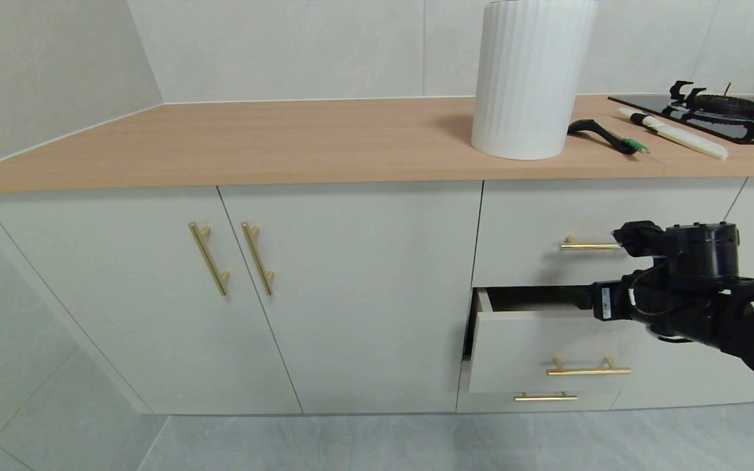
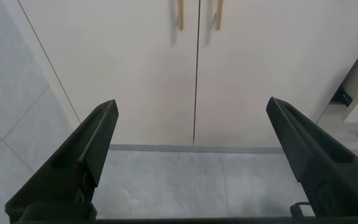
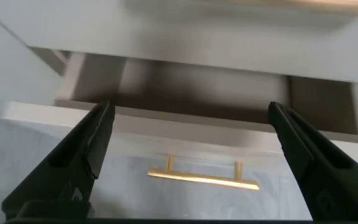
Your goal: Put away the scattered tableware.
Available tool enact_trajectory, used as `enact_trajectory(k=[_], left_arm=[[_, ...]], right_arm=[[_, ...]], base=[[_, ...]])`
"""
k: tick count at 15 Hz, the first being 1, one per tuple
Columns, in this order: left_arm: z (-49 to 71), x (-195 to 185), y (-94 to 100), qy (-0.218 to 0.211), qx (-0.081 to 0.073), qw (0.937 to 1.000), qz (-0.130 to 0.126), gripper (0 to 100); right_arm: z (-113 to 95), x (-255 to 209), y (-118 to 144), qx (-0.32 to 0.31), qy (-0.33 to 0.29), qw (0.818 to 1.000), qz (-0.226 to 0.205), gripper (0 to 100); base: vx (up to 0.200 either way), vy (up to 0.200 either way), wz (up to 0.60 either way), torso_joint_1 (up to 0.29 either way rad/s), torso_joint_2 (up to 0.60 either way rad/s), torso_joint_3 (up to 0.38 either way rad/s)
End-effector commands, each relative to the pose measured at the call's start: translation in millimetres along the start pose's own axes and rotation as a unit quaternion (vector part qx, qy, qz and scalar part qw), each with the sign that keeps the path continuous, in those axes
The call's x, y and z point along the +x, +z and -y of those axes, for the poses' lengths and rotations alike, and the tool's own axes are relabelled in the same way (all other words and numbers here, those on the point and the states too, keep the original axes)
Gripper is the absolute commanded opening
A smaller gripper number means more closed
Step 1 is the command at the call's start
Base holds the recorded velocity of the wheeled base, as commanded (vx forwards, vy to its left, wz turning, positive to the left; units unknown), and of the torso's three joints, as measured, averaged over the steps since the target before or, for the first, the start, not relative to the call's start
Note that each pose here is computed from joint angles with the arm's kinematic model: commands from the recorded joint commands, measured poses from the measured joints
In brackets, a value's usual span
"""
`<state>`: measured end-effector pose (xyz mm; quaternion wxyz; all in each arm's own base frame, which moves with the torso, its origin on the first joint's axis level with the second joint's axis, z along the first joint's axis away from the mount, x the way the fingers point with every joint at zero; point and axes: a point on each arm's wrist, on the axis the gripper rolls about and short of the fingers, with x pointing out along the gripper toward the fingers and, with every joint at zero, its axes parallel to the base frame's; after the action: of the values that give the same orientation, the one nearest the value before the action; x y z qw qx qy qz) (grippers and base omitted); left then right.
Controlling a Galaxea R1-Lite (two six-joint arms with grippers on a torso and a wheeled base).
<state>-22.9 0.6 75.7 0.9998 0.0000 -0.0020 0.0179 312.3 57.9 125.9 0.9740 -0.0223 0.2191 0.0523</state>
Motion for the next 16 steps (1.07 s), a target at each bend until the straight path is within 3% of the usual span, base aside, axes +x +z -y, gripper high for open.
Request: enact_trajectory(k=[1, 7, 13, 16], left_arm=[[0.0, 0.1, 0.1, 0.001, 0.0, 1.0, 0.0, 100], [0.0, 0.1, 0.1, 0.001, 0.0, 1.0, 0.0, 100], [0.0, 0.1, 0.1, 0.001, 0.0, 1.0, 0.0, 100], [0.0, 0.1, 0.1, 0.001, 0.0, 1.0, 0.0, 100]], right_arm=[[-1.1, 22.5, -21.6, -0.001, -0.006, 0.999, -0.034, 100], [1.2, 55.1, -35.5, 0.018, -0.053, 0.998, 0.004, 100], [6.1, 55.1, -35.7, 0.02, -0.06, 0.998, 0.001, 100], [8.0, 46.0, -34.2, 0.018, -0.059, 0.998, -0.028, 100]], base=[[0.0, 0.0, 0.0, 0.0, 0.0, 0.0], [0.0, 0.0, 0.0, 0.0, 0.0, 0.0], [0.0, 0.0, 0.0, 0.0, 0.0, 0.0], [0.0, 0.0, 0.0, 0.0, 0.0, 0.0]])
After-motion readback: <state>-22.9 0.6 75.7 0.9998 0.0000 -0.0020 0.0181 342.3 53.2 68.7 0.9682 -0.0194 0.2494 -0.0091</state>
